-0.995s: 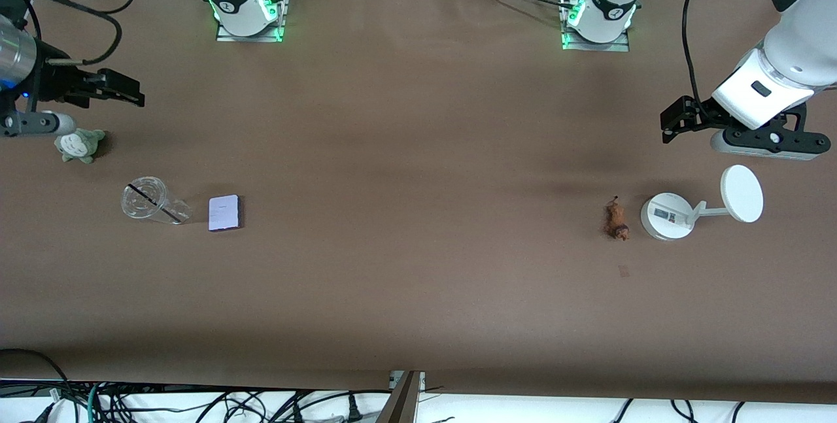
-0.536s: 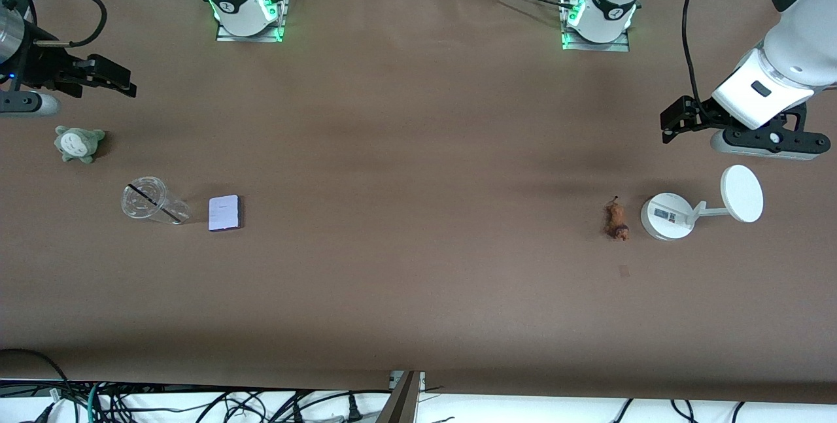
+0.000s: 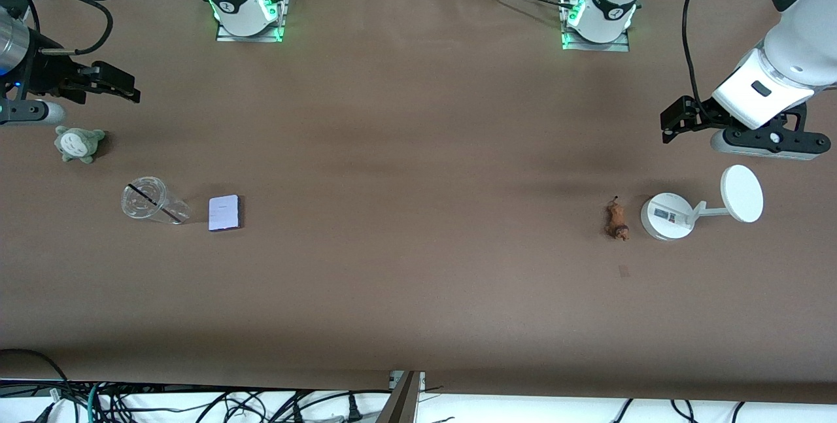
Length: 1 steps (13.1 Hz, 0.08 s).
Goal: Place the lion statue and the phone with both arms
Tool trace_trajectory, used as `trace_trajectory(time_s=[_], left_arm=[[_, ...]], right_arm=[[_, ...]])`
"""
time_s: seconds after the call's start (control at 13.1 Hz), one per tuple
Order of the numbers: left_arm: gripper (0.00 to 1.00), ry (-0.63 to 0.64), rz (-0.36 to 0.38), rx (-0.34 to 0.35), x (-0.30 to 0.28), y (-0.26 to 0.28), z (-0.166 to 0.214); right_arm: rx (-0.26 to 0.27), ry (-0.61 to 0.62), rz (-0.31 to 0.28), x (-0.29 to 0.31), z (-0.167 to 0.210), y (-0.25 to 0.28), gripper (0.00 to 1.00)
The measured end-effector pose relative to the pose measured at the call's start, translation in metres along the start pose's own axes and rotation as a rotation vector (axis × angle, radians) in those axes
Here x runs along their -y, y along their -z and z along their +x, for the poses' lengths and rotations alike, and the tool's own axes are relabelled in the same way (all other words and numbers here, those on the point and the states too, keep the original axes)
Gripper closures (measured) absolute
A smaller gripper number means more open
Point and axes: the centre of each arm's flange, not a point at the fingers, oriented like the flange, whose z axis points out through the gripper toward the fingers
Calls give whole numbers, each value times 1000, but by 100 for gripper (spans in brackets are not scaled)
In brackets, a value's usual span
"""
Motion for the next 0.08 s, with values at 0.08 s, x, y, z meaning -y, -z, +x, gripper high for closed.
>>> trace_trajectory(time_s=[0.08], left_arm=[[0,0,0,0,0,0,0]], right_arm=[[1,-2,0,-1,0,0,0]])
